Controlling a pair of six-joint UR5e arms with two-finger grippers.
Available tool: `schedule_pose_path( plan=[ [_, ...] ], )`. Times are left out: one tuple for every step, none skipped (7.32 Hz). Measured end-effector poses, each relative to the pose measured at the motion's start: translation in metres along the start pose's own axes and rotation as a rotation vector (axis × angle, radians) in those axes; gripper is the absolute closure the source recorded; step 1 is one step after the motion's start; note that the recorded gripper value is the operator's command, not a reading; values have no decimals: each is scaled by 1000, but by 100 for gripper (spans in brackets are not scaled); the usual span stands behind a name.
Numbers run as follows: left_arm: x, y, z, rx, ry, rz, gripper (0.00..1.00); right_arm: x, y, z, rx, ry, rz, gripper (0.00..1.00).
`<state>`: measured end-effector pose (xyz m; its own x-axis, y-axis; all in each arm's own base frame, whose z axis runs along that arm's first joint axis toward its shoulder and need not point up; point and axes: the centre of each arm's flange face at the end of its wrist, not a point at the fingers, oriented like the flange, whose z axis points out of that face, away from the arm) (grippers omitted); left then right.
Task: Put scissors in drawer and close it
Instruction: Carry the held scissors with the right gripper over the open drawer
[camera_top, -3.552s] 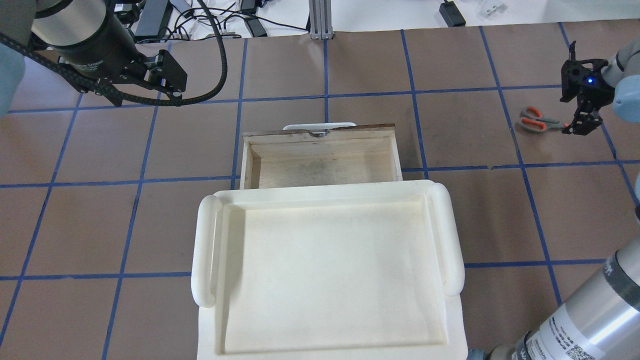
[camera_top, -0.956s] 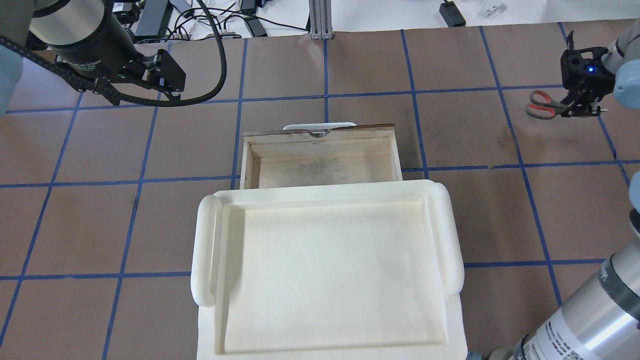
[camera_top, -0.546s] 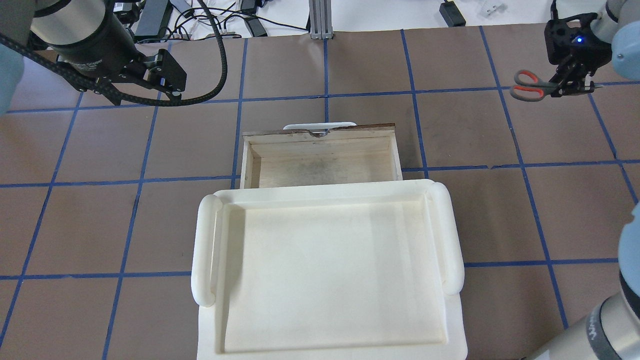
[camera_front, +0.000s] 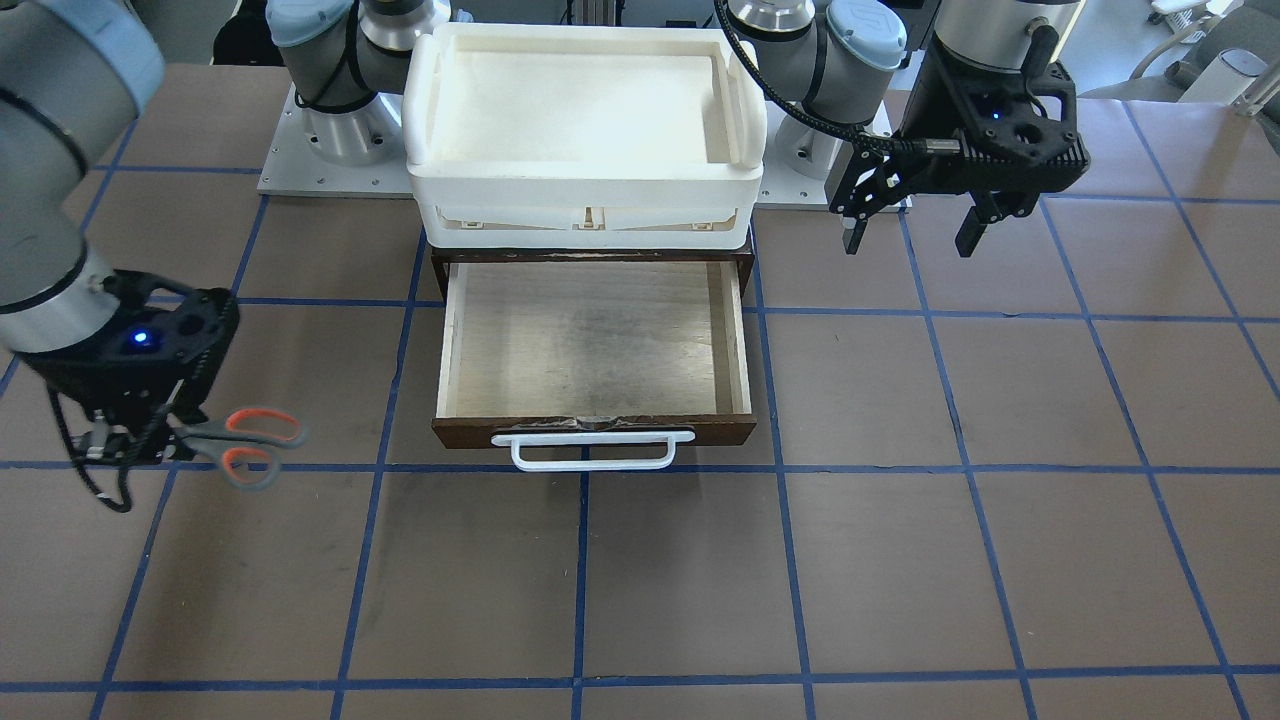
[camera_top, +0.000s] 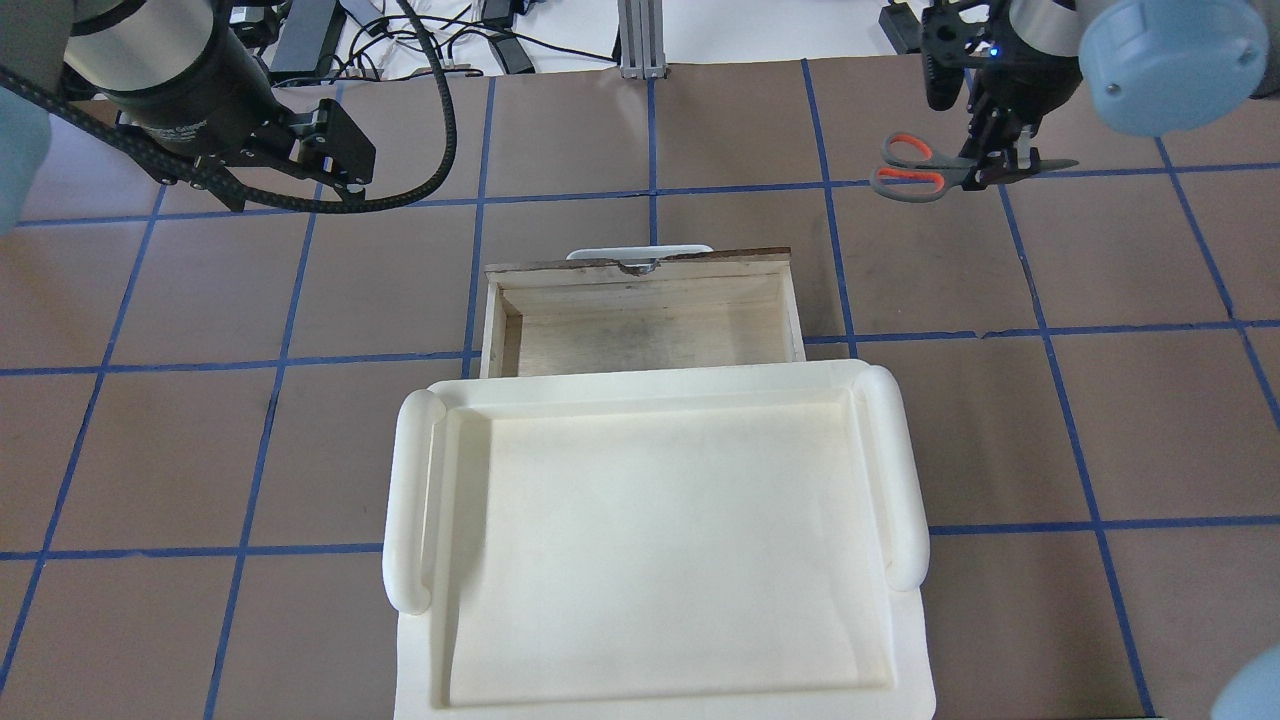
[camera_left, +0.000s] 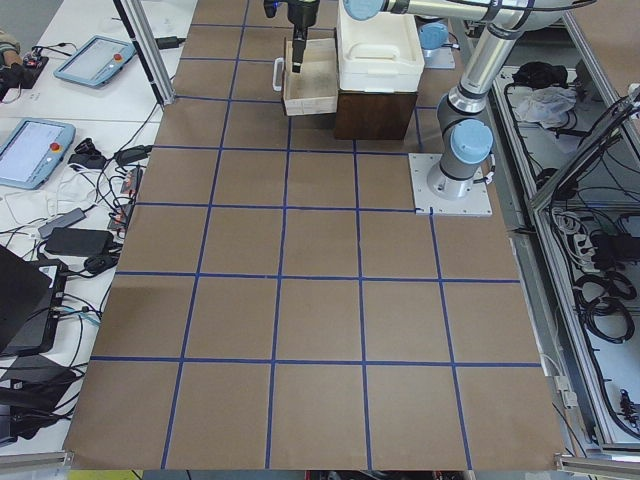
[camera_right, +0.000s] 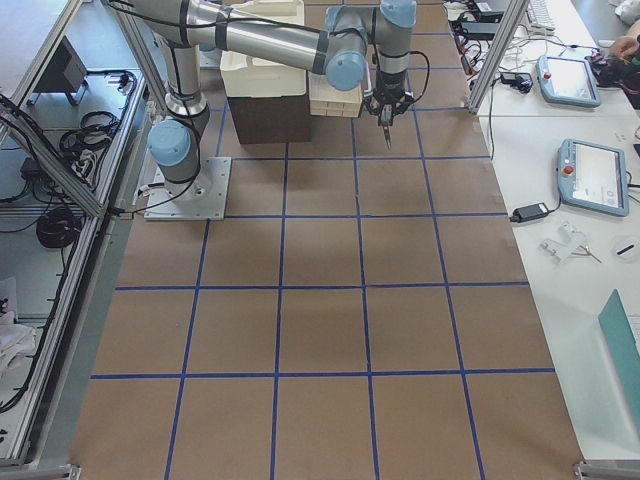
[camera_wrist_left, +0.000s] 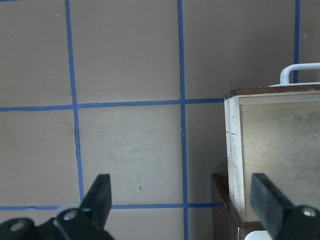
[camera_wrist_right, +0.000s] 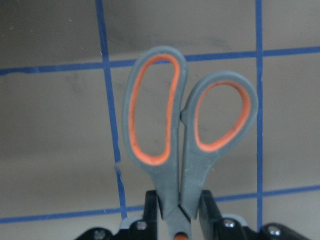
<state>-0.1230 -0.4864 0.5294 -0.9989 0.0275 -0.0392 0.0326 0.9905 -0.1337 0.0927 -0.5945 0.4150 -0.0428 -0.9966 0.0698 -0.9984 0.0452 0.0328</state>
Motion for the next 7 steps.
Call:
schedule_pose_path(
  plan=[
    [0,0,0,0,0,0,0,-11,-41,-2,5,-5,12,100],
    [0,0,0,0,1,0,0,-24,-80,-2,9,-10,29,100],
    [1,0,0,0,1,1,0,-38,-116,-2,13,-13,18,100],
    [1,0,0,0,1,2,0,-51,-149,0,17,-19,4,100],
    [1,0,0,0,0,3,0,-64,-181,8,20,-31,1,100],
    [2,0,0,0,1,3,0,-74,-214,21,22,-34,-17,100],
    [2,-1,1,-1,1,3,0,-85,-247,34,24,-27,-52,100]
  ],
)
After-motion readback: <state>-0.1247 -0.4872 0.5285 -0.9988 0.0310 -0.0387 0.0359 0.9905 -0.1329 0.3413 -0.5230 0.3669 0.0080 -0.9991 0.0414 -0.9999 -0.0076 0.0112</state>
